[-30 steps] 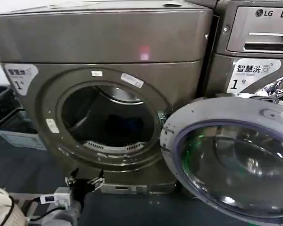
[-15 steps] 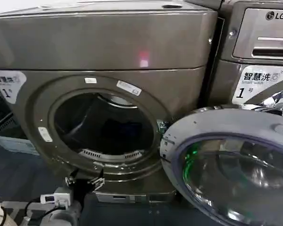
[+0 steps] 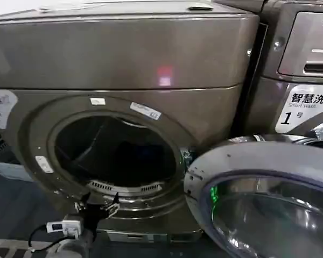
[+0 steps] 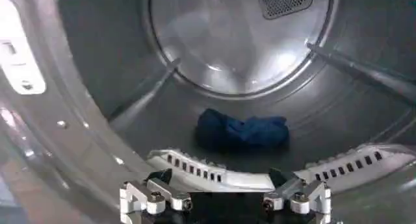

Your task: Grasp the clothes from the dryer.

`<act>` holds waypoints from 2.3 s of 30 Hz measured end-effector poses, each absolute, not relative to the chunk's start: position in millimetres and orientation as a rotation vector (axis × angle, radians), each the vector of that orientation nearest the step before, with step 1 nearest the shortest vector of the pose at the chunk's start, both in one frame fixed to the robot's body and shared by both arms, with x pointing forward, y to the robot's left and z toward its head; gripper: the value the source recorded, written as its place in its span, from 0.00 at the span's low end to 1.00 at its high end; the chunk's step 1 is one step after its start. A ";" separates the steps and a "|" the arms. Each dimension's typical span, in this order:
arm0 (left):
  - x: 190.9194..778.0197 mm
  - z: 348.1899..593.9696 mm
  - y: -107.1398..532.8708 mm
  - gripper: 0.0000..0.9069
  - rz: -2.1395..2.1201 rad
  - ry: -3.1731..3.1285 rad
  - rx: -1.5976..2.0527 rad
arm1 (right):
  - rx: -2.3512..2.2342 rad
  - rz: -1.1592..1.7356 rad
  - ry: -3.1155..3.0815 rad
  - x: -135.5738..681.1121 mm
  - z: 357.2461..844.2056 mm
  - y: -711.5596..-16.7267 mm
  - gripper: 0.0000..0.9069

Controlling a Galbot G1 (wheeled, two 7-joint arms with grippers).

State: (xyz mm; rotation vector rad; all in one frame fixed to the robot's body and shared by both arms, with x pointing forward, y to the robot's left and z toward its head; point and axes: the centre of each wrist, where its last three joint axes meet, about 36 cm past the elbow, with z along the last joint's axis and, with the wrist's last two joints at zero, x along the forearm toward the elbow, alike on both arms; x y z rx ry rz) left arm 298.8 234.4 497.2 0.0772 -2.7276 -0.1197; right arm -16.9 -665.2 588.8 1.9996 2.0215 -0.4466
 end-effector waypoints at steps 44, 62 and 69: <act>340.4 490.4 228.4 1.00 -0.192 -2.753 -0.008 | 1.989 -0.453 2.008 -9.0 583.2 -664.4 1.00; 444.7 484.9 239.7 1.00 -0.222 -2.774 -0.013 | 1.973 -0.459 2.024 -1.6 583.1 -665.3 1.00; 490.9 485.0 242.7 1.00 -0.215 -2.762 -0.016 | 1.975 -0.460 2.025 -1.9 583.4 -666.6 1.00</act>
